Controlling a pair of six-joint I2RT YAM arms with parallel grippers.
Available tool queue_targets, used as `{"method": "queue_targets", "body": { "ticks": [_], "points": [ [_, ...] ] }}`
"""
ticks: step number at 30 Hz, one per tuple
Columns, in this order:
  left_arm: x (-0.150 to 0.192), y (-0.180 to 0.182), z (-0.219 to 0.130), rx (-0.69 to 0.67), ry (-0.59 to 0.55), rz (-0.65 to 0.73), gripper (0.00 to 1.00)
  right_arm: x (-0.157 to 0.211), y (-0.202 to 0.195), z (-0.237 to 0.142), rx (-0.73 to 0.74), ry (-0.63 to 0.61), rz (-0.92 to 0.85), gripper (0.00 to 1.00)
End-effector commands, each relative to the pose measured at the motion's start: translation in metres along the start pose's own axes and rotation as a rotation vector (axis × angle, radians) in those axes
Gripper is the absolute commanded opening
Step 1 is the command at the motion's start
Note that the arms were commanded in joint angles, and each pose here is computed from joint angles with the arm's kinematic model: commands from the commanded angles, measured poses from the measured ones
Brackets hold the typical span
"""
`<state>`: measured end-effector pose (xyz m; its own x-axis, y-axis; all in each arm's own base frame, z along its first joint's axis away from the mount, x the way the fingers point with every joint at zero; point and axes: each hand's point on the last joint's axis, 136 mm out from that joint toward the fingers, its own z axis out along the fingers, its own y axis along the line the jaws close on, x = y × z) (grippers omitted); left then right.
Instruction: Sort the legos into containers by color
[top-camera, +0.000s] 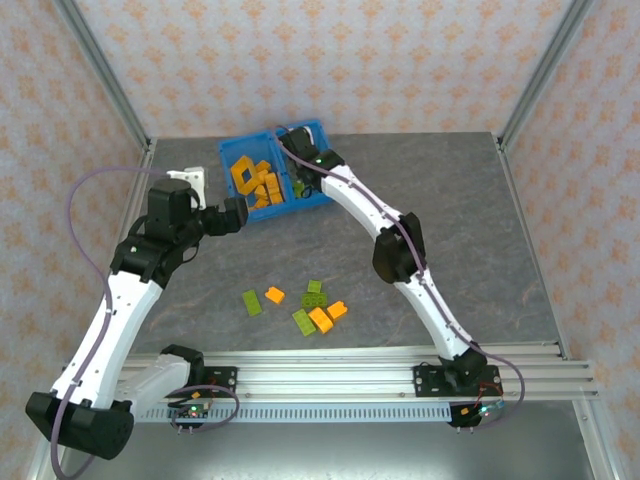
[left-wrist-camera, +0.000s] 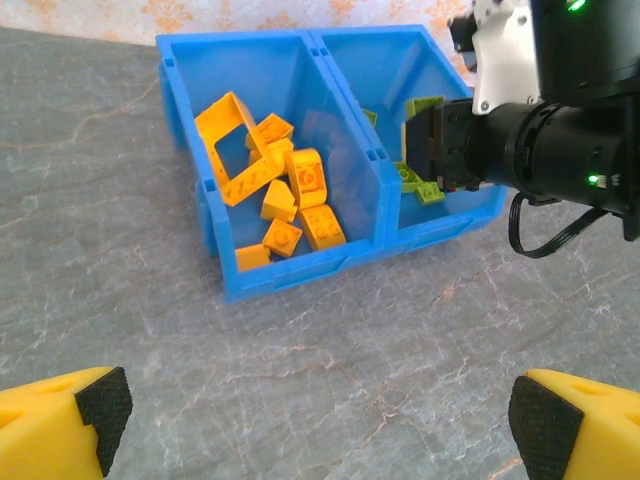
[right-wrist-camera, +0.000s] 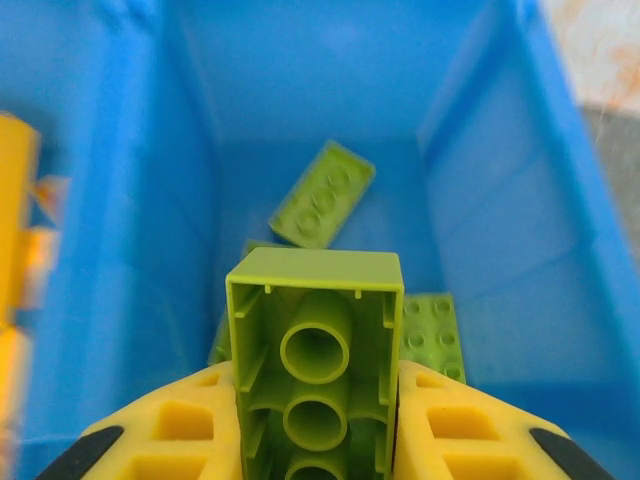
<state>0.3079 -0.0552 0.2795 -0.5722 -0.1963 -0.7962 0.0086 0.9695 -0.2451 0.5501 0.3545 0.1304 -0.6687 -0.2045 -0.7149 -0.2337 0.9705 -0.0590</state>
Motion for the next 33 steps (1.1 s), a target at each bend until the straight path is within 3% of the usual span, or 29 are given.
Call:
{"method": "queue_targets", "body": {
  "ticks": [1,5,10,16,25,33],
  "points": [
    [0.013,0.008,-0.005,-0.032,0.018,-0.026,1.00,0.000,-0.005,-0.002,-0.043,0.024,0.085,0.28],
    [0.016,0.008,-0.002,-0.031,0.031,-0.039,1.00,0.004,0.004,0.001,-0.091,0.046,0.098,0.31],
    [0.019,0.014,0.003,-0.066,0.037,-0.078,1.00,-0.011,0.003,-0.016,-0.108,0.019,0.133,0.43],
    [0.039,0.053,0.003,-0.287,0.085,-0.186,0.99,-0.044,-0.004,-0.060,-0.124,-0.051,0.154,0.46],
    [0.104,0.047,0.020,-0.273,0.221,-0.388,0.94,-0.079,-0.027,-0.171,-0.196,-0.146,0.185,0.49],
    [0.183,0.026,0.037,-0.326,0.381,-0.410,0.90,-0.039,-0.055,-0.223,-0.206,-0.182,0.211,0.77]
  ]
}}
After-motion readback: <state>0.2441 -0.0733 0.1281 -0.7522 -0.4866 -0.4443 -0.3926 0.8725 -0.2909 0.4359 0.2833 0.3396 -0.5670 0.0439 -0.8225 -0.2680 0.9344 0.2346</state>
